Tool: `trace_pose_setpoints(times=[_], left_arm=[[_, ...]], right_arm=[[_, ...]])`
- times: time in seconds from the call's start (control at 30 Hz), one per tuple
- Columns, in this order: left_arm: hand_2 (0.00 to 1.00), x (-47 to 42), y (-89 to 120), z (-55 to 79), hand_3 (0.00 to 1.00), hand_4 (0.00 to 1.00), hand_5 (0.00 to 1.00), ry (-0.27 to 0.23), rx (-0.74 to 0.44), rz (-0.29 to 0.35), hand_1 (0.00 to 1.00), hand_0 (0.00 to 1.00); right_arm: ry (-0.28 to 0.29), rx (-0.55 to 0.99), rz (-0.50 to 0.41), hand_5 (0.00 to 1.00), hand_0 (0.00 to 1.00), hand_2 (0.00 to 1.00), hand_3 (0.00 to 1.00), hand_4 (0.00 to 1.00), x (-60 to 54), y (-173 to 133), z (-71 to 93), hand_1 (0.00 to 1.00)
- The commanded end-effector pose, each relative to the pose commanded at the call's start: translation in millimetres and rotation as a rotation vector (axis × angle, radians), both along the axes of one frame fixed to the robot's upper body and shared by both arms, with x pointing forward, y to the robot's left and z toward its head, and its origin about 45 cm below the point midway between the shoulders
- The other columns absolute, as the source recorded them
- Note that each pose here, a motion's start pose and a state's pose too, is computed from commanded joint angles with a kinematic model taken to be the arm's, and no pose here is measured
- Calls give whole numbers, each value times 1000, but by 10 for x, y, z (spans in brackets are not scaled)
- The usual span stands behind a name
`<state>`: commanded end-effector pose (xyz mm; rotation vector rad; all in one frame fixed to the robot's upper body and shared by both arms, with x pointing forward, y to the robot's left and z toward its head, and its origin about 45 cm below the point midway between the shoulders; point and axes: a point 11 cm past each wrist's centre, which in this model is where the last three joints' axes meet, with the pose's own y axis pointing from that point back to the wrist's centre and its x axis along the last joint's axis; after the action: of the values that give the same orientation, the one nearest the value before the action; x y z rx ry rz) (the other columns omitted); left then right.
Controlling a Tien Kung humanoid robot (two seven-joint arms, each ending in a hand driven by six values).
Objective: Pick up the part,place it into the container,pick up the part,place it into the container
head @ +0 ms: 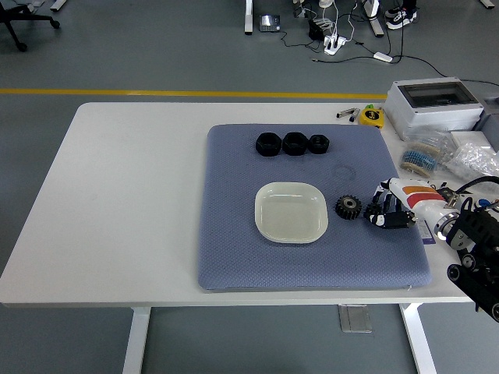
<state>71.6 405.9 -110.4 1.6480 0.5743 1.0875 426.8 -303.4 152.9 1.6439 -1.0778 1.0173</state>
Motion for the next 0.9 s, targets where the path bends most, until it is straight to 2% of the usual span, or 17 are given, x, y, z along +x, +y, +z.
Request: trace_pose_setpoints(times=[0.07, 0.1, 0.3, 0.33, 0.9], left_arm=[[734, 1, -1, 0, 646, 668, 665, 0, 0, -1, 700, 694], [734, 1, -2, 0, 644, 668, 665, -1, 0, -1, 700, 693], [734, -2, -4, -1, 645, 667, 664, 0, 1, 0, 699, 693], [734, -2, -3, -1, 645, 667, 664, 0, 1, -1, 699, 693], [733, -53, 4, -7, 644, 666, 665, 13, 4, -6, 699, 693]], right_arm=[[-1, -3, 0, 426, 45, 317, 445, 800, -1, -5, -2, 197], [-1, -5, -1, 421, 13, 282, 414, 804, -3, -9, -3, 153], [4, -8, 0, 421, 13, 282, 414, 804, -14, -15, -22, 153], [6, -9, 0, 415, 2, 243, 391, 805, -15, -17, -27, 123], [-5, -2, 6, 377, 2, 233, 392, 781, -26, 2, -8, 113]])
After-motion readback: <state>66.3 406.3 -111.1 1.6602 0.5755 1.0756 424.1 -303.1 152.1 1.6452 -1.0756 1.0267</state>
